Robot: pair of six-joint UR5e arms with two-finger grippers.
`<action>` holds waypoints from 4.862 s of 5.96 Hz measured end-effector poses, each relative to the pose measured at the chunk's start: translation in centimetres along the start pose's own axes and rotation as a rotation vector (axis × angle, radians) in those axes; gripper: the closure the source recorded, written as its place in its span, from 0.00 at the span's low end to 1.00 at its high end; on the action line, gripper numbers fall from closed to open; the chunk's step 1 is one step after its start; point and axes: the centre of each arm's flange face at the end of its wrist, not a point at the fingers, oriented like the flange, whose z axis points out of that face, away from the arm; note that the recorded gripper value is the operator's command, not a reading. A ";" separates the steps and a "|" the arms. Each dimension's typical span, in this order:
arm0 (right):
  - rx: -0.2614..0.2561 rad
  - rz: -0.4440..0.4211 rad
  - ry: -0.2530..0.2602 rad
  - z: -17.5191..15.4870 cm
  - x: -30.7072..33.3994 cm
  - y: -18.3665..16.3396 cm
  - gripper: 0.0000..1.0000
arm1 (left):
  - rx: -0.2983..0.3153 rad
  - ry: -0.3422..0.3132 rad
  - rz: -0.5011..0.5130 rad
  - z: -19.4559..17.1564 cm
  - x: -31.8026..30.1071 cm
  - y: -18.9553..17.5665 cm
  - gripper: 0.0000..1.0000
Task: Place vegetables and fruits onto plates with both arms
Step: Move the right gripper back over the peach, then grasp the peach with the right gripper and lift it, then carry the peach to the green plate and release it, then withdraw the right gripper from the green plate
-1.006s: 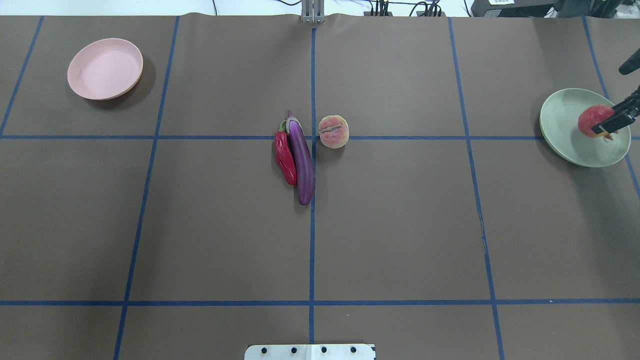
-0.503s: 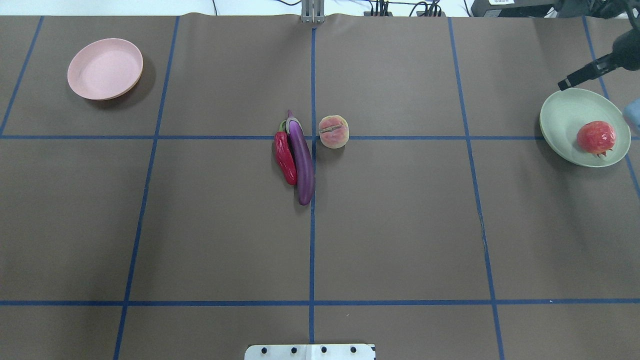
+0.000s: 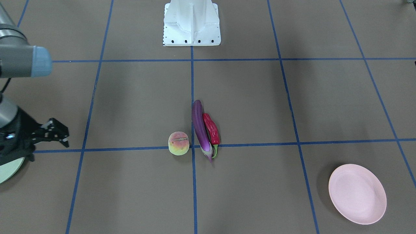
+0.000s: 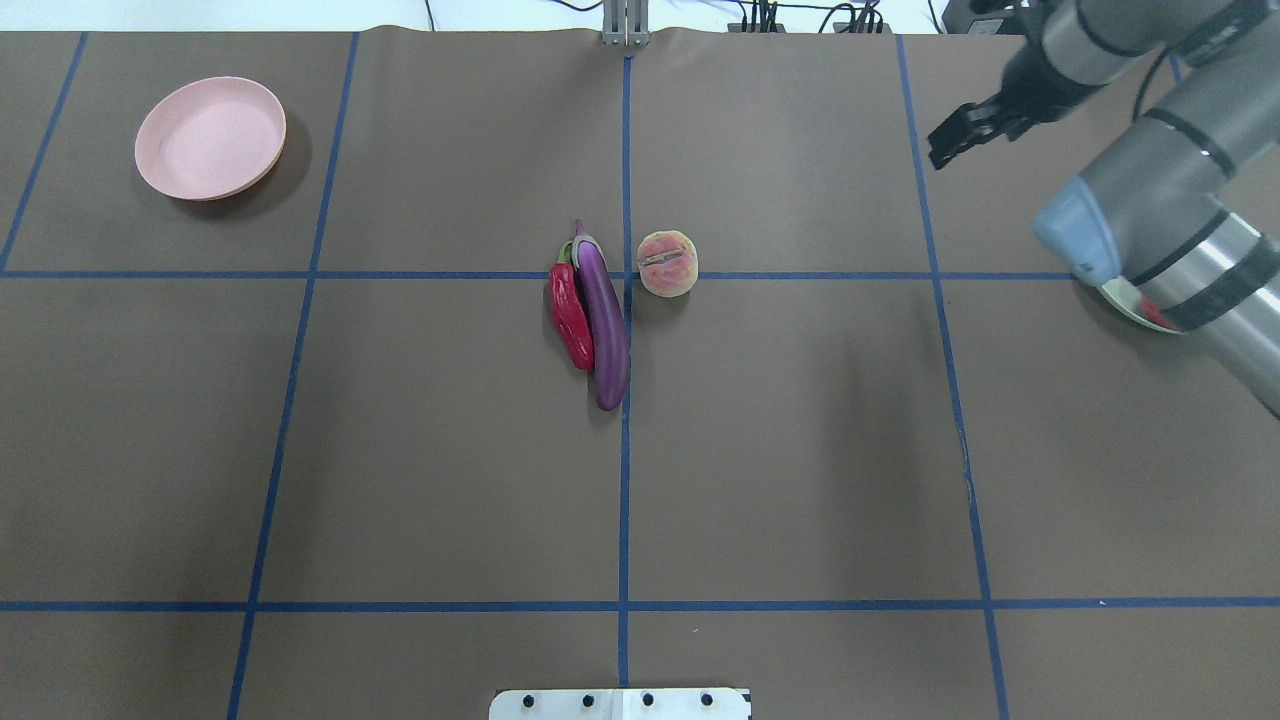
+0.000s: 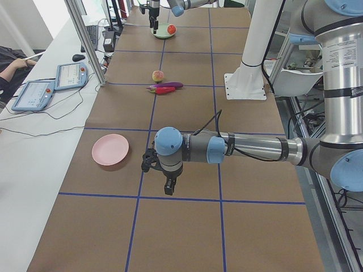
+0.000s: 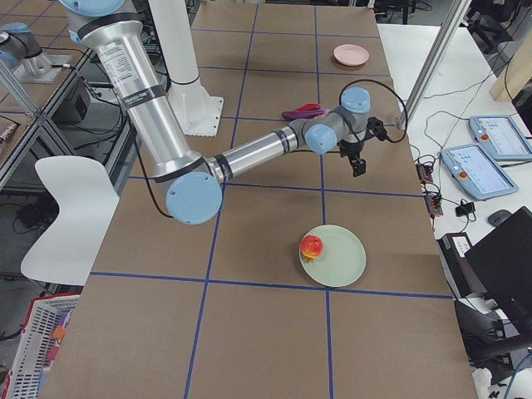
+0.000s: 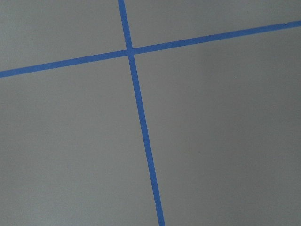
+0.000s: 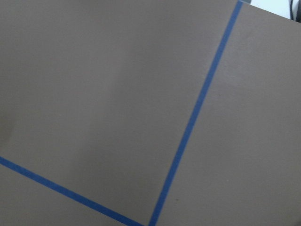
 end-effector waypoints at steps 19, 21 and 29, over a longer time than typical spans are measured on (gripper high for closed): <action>-0.081 -0.185 0.137 9.0 -2.9 -3.2 1.00 | -0.012 0.003 -0.002 0.6 -0.1 0.0 0.00; -0.159 -0.328 0.079 6.0 16.5 1.7 1.00 | -0.013 0.003 0.001 0.6 0.0 0.0 0.00; -0.071 0.144 -0.007 -3.0 37.7 15.4 0.00 | 0.048 -0.004 0.060 -0.9 1.5 -1.4 0.00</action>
